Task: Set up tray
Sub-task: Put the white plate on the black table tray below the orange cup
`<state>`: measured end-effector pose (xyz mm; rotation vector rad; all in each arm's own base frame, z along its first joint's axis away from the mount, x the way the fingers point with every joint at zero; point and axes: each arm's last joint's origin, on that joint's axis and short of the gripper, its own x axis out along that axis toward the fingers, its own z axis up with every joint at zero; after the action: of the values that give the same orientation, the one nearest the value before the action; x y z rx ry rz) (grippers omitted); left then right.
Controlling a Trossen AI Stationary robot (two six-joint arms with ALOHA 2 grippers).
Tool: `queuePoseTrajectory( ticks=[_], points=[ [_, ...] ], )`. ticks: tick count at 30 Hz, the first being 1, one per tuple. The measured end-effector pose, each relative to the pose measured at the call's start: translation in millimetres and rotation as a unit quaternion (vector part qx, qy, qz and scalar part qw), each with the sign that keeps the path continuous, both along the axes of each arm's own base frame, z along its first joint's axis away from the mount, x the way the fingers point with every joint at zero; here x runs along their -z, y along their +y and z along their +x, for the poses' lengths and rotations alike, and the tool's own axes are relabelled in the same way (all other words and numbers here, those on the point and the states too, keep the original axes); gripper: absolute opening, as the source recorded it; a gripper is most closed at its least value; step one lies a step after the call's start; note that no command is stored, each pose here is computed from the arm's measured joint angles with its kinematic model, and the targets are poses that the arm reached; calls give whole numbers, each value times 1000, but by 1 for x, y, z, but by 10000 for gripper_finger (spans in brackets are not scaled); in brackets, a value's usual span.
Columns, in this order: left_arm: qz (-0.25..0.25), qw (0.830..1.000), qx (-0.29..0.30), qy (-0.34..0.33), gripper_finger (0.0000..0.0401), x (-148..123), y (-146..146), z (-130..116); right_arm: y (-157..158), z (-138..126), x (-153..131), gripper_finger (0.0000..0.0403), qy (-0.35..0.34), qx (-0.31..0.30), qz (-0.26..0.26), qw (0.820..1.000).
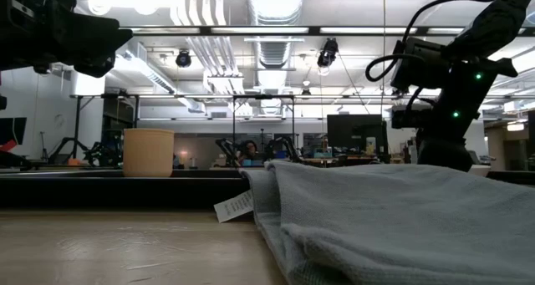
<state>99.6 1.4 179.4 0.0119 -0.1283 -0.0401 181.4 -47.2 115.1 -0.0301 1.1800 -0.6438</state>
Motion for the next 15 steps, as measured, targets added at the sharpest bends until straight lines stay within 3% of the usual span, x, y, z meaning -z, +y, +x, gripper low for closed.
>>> queuePoseTrajectory(
  ticks=[8,15],
  points=[
    [0,1000,0,0,105,0,0,0,-1,1,-2,9,7,0,-16,1000],
    [0,1000,0,0,105,0,0,0,-5,20,-22,8,-24,-11,-31,999]
  ],
)
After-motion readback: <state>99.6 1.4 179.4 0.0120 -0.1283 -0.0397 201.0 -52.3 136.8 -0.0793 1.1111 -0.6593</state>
